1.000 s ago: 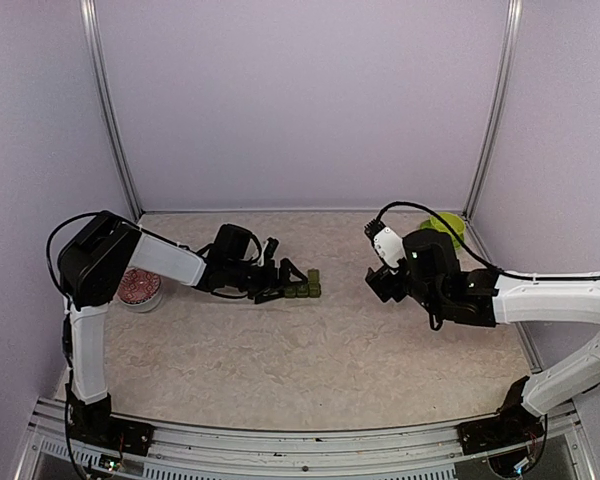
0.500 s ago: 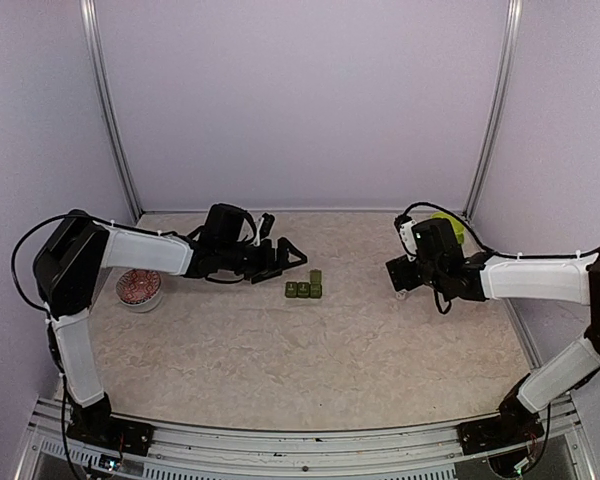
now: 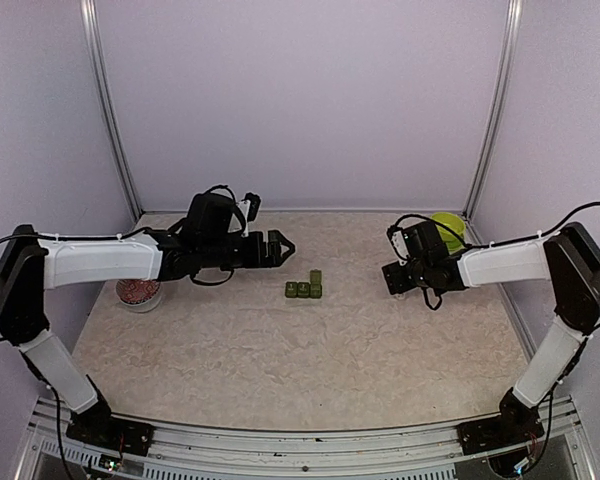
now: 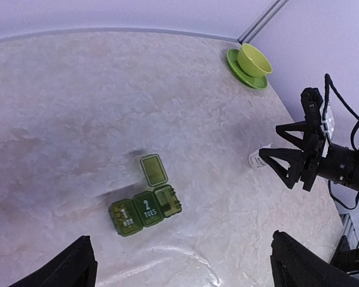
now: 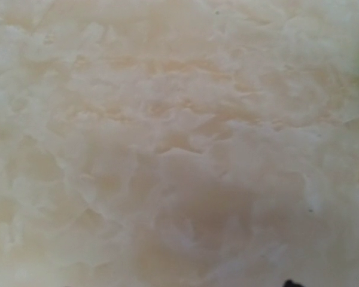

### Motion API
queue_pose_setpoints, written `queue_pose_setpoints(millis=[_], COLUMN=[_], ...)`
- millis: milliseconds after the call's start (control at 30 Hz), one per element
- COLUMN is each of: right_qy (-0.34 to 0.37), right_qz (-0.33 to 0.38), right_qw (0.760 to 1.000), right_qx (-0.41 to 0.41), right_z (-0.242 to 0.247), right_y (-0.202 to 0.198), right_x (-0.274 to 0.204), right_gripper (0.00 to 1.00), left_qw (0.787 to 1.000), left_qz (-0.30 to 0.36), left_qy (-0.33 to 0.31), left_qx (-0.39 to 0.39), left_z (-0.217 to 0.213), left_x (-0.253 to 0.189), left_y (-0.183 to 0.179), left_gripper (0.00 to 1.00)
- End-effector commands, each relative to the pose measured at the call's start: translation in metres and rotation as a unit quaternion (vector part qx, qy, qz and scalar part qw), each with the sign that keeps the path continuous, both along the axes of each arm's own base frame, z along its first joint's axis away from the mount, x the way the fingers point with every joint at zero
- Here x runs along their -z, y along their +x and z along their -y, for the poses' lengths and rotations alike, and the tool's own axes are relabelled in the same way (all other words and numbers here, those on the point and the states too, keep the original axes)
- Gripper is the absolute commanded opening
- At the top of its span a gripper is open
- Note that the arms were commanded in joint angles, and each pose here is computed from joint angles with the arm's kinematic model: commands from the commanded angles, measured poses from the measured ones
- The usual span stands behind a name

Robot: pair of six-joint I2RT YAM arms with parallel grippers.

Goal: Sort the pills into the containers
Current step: Place the pill bottle at the center of the board.

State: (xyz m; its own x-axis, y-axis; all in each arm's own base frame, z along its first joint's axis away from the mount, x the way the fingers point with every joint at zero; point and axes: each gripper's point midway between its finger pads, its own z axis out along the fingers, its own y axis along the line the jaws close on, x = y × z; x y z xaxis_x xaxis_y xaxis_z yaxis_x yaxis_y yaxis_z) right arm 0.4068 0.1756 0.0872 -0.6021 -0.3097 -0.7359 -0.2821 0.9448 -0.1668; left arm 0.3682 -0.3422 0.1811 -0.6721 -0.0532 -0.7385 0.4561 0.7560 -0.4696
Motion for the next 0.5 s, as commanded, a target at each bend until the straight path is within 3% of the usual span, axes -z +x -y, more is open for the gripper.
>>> queue_pose_setpoints(millis=[0,100,267,467], right_qy=[0.020,0.019,0.025,0.031], right_qz=[0.001,-0.007,-0.021,-0.029], right_qw=[1.000,1.000,0.999,0.999], right_qx=[0.011,0.020,0.016,0.017], right_z=[-0.001,0.003,0.004,0.007], right_y=[0.013,0.011,0.003,-0.008], right_x=[-0.001,0.005,0.016,0.025], right_gripper=[0.70,0.68,0.61,0.53], left_qw=[0.991,0.987,0.990,0.984], left_qz=[0.080,0.081,0.063,0.051], left_qy=[0.052,0.062,0.024,0.037], left_qx=[-0.089,-0.124,-0.124,-0.166], left_z=[-0.043,-0.063,-0.079,-0.096], left_x=[-0.024,-0.023,-0.014,0.002], left_y=[0.007,0.010,0.009,0.008], left_gripper=[0.99,0.99,0.99,0.99])
